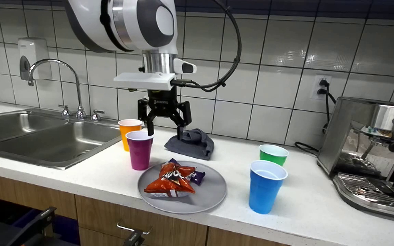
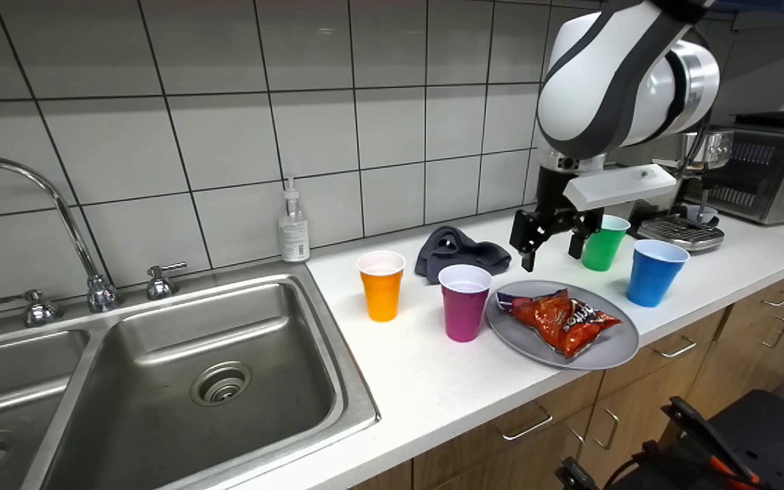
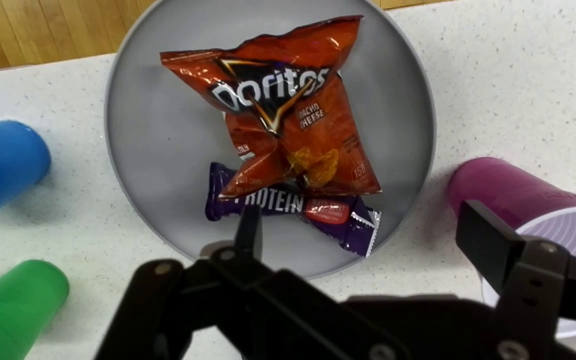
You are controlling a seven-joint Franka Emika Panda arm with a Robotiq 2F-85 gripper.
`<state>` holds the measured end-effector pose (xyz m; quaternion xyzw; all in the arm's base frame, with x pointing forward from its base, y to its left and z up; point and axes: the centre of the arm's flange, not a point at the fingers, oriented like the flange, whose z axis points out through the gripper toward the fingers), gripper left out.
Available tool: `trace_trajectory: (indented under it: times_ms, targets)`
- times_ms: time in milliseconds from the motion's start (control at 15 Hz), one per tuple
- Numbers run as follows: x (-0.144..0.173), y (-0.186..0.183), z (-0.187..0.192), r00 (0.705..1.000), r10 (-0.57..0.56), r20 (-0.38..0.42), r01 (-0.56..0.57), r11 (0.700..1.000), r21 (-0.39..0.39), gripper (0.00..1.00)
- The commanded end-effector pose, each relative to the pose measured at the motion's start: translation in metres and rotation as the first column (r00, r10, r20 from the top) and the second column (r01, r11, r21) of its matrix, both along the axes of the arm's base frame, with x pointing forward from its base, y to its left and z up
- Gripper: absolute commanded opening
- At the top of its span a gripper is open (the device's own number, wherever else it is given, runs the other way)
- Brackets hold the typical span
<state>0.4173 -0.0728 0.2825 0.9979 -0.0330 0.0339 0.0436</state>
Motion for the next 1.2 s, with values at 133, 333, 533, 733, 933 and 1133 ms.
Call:
trace_trajectory:
  times_ms: [133, 333, 533, 733, 933, 1133]
  targets:
    - [-0.002, -0.013, -0.020, 0.998, 0.040, -0.047, -0.041, 0.999, -0.035, 1.00]
    - [-0.003, -0.014, -0.032, 0.995, 0.055, -0.079, -0.058, 0.998, -0.033, 1.00]
    - [-0.002, -0.013, -0.043, 0.993, 0.057, -0.101, -0.059, 0.998, -0.026, 1.00]
    - [0.003, -0.014, -0.050, 0.992, 0.052, -0.117, -0.056, 0.998, -0.024, 1.00]
    - [0.009, -0.016, -0.057, 0.990, 0.051, -0.131, -0.056, 0.998, -0.029, 1.00]
    - [0.015, -0.019, -0.065, 0.988, 0.049, -0.146, -0.054, 0.998, -0.029, 1.00]
